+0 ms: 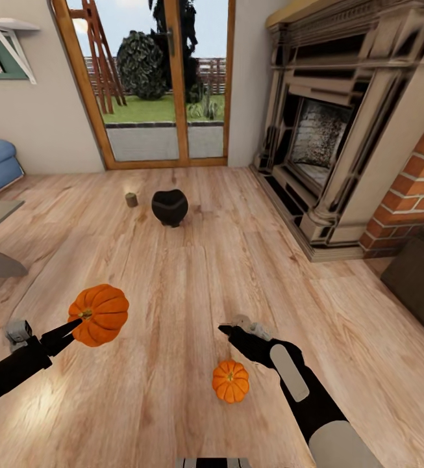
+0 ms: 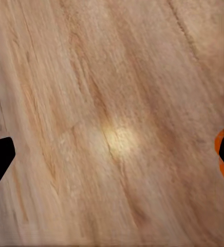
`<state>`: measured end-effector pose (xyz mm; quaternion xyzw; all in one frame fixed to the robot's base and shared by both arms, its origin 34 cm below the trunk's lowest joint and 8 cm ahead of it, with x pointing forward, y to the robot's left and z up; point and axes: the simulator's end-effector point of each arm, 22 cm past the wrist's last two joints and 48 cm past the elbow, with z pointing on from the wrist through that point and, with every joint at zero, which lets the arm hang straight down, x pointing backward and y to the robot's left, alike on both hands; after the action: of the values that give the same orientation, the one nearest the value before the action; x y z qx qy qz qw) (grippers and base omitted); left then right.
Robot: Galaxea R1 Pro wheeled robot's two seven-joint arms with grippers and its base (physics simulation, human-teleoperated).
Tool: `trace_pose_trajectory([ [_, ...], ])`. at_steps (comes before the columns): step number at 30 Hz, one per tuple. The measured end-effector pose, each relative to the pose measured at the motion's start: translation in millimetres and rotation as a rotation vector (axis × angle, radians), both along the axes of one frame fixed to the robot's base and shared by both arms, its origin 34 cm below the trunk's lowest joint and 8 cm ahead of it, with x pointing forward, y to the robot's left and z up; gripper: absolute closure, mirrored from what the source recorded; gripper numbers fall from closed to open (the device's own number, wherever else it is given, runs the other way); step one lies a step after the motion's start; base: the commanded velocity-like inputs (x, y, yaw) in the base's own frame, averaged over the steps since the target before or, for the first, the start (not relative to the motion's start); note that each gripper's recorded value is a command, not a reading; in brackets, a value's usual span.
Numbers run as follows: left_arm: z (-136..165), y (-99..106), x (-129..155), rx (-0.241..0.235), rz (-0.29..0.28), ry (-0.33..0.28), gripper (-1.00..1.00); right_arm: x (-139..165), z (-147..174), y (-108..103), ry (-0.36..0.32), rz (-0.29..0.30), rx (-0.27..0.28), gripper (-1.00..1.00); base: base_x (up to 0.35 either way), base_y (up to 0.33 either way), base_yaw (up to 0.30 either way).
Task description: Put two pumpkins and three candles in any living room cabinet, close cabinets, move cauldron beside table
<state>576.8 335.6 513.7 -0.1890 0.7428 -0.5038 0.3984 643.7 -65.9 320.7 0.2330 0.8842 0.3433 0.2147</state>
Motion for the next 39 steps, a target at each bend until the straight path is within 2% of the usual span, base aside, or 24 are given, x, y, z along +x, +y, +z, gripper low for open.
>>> trace_pose_trajectory([
  [2,-4,0,0,0.000,-0.001,0.008,1.00,-4,-11,-12,0.023,-0.019,-0.004,-1.00,0.000,0.000,0.000],
  [3,-7,-1,0,-0.001,-0.003,0.013,1.00,-4,-16,-24,0.034,-0.045,-0.005,-1.00,0.000,0.000,0.000],
  [4,-9,-3,0,-0.002,-0.005,0.018,1.00,-1,-22,-46,0.046,-0.094,-0.005,-1.00,0.000,0.000,0.000],
  [6,-14,-4,1,-0.004,-0.006,0.026,1.00,0,-29,-69,0.065,-0.146,-0.001,-1.00,0.000,0.000,0.000],
  [8,-18,-4,1,-0.004,-0.007,0.034,1.00,-2,-35,-80,0.086,-0.164,0.007,-1.00,0.000,0.000,0.000],
  [12,-26,-4,1,-0.003,-0.007,0.050,1.00,-4,-43,-85,0.101,-0.172,0.018,-1.00,0.000,0.000,0.000],
  [17,-37,-4,1,-0.003,-0.008,0.071,1.00,2,-48,-125,0.072,-0.215,0.036,-1.00,0.000,0.000,0.000],
  [20,-43,-5,1,-0.004,-0.009,0.084,1.00,4,-50,-129,0.058,-0.222,0.058,-1.00,0.000,0.000,0.000],
  [24,-52,-5,0,-0.005,-0.010,0.100,1.00,1,-59,-130,0.069,-0.222,0.060,-1.00,0.000,0.000,0.000],
  [35,-75,-5,-1,-0.004,-0.010,0.145,1.00,-14,-91,-128,0.126,-0.217,0.045,-1.00,0.000,0.000,0.000],
  [39,-83,-4,-2,-0.002,-0.009,0.160,1.00,-30,-115,-127,0.181,-0.230,0.036,-1.00,0.000,0.000,0.000],
])
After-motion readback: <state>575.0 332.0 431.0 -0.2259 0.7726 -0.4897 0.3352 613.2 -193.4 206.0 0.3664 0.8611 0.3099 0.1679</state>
